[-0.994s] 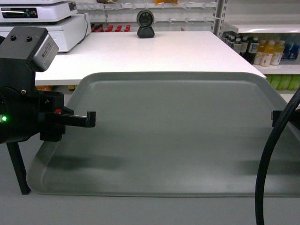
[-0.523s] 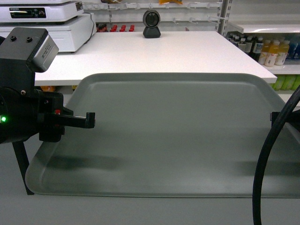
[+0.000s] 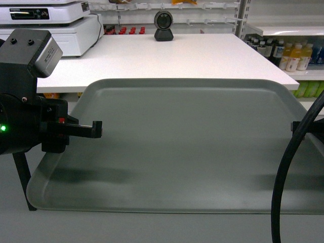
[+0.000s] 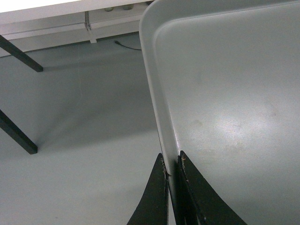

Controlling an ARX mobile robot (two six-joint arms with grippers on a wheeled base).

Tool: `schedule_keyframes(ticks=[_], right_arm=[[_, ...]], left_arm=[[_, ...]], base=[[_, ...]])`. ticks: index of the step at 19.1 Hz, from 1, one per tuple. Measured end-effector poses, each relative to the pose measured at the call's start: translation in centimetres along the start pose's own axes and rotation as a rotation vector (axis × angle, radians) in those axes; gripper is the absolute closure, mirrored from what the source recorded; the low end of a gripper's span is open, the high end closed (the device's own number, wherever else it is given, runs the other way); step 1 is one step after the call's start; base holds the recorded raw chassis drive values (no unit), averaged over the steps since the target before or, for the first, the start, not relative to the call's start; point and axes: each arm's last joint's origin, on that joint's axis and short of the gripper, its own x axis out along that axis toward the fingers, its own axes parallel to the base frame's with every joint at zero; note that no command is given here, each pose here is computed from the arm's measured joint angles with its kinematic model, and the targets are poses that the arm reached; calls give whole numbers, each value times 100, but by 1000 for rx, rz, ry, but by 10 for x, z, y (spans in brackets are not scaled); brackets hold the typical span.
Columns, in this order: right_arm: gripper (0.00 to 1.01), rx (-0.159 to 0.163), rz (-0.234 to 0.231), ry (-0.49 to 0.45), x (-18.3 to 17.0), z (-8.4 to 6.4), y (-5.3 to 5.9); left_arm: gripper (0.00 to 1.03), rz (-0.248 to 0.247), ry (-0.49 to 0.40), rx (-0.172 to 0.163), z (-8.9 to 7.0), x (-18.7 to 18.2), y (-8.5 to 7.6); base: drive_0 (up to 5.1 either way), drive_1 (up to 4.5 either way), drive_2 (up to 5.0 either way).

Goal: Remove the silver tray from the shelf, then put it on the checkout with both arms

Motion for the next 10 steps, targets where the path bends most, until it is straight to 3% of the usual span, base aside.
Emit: schedule_keyframes(ticks=[7,10], right_arm=[[98,0,0,0,0,0,0],[98,0,-1,1,0,0,0]], left_arm=[[100,0,0,0,0,0,0],[100,1,3,1,0,0,0]], base=[[0,0,0],[6,282,-270]])
